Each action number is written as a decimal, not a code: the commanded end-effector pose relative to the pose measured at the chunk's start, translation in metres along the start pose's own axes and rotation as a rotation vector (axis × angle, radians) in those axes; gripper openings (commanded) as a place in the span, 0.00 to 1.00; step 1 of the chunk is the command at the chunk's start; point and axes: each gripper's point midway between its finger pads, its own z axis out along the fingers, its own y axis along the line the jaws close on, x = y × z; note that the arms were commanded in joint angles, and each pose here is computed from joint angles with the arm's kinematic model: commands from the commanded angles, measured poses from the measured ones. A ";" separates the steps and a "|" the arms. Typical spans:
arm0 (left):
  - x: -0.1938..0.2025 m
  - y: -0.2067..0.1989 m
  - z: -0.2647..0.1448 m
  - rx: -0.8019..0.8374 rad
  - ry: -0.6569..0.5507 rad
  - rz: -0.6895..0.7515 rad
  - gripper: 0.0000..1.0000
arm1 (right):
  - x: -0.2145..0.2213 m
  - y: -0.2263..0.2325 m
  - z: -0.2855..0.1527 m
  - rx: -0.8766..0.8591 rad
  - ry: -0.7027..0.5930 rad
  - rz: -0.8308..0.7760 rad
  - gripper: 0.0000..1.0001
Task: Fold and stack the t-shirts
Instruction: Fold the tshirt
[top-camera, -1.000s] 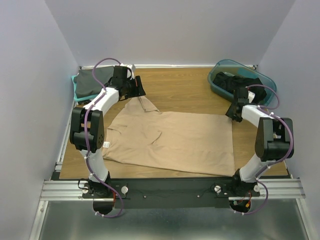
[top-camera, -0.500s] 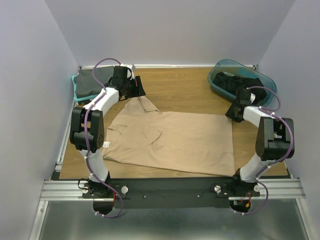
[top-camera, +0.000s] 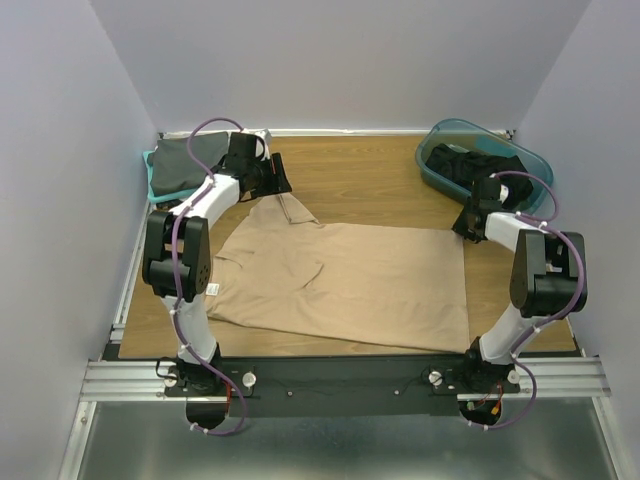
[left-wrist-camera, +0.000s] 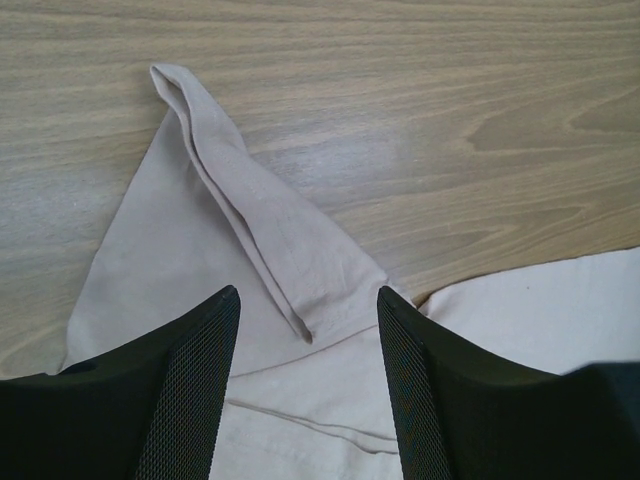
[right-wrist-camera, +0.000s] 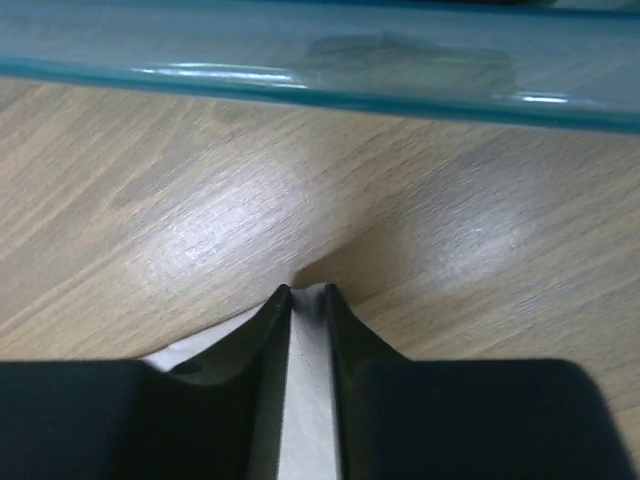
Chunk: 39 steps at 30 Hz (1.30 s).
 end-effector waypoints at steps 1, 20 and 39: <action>0.006 0.016 0.022 -0.045 0.039 -0.039 0.65 | 0.034 -0.011 0.009 0.022 0.106 -0.027 0.15; -0.014 0.044 0.065 -0.064 0.035 -0.114 0.68 | 0.047 -0.015 -0.004 0.004 0.130 -0.037 0.00; -0.022 0.042 0.093 -0.020 0.037 -0.152 0.33 | 0.049 -0.014 0.001 0.007 0.148 -0.045 0.00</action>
